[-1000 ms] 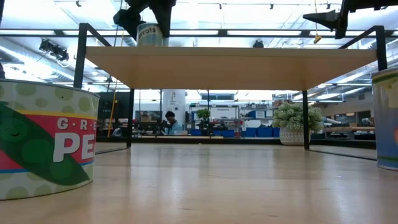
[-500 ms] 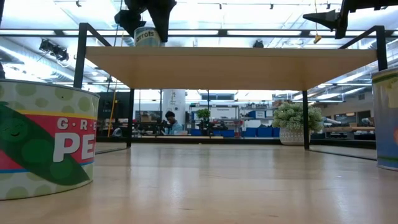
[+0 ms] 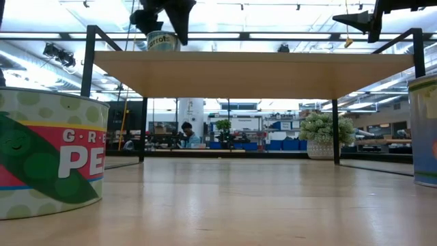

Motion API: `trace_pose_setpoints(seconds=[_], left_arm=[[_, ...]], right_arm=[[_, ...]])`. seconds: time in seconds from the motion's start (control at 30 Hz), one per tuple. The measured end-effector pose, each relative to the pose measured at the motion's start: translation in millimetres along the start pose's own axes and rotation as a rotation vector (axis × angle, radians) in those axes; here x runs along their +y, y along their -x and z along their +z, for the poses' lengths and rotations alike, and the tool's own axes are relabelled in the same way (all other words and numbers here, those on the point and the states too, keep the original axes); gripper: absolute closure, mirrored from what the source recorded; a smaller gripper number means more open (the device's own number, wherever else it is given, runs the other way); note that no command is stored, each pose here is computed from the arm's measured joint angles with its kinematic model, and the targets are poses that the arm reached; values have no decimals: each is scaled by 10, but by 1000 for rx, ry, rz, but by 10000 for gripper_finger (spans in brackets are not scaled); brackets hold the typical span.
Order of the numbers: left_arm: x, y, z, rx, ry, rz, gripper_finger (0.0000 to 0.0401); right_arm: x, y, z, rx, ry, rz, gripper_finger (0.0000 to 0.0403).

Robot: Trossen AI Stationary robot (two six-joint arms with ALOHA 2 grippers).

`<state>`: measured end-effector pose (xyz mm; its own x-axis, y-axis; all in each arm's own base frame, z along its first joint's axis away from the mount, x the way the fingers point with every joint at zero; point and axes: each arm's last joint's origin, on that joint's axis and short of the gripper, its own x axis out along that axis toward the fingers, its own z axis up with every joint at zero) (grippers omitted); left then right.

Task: Pick and place cans onto a shelf
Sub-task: Put the canned carrots on the shelf, then put the canned peas on the shelf

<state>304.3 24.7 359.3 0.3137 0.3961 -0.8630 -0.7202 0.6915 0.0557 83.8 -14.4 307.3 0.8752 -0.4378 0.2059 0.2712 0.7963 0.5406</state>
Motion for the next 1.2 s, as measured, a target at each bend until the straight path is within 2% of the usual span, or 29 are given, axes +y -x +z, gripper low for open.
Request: trace_pose_setpoints(seconds=[0.13,0.23,0.3,0.47,0.6,0.7,0.9,1.2], left_arm=[[6,132,95,-83,-15,-11,10],[-30,285,164,-142,-54,-66,10],[-98,399,194,-178,-93,-157,10],[-390,642,177,-247,-226,-486,10],[-559,754,63,-233,-231,-607,10],[-627,805,-21,-216,-195,-619,10],[-727,891,-220,-225,-190,-548,11],[-759,960,-383,-249,-279,-471,50]], right_arm=[[0,0,0,0,0,0,55],[0,0,0,0,0,0,55],[0,0,0,0,0,0,55],[8,1,-1,13,2,24,55],[111,-9,124,56,10,104,55],[209,-57,207,162,57,138,55],[391,-197,245,435,129,203,55],[710,-373,231,647,73,304,55]])
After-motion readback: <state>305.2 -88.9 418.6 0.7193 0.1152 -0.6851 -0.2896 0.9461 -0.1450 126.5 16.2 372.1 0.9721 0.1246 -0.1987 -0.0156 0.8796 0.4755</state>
